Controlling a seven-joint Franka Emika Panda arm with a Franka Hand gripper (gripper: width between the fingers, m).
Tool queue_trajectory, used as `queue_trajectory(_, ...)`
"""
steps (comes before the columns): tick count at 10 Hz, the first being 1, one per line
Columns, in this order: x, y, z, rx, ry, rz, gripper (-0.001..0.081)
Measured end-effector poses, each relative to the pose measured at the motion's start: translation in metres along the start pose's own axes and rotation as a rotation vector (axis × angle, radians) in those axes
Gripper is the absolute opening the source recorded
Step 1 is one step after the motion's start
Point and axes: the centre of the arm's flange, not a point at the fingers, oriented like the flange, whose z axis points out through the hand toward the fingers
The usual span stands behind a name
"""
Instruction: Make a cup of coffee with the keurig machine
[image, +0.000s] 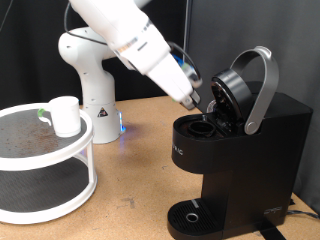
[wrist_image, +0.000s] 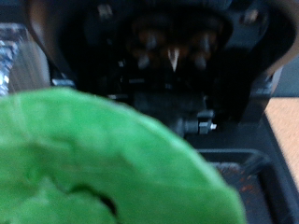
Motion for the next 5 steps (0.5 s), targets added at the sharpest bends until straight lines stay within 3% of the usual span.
queue_trajectory(2,0.003,0.004,0.022,-0.028,-0.043,0.008,0.0453)
queue_trajectory(5,0.010,0.006,0.035,-0.053,-0.063,0.014,0.0453)
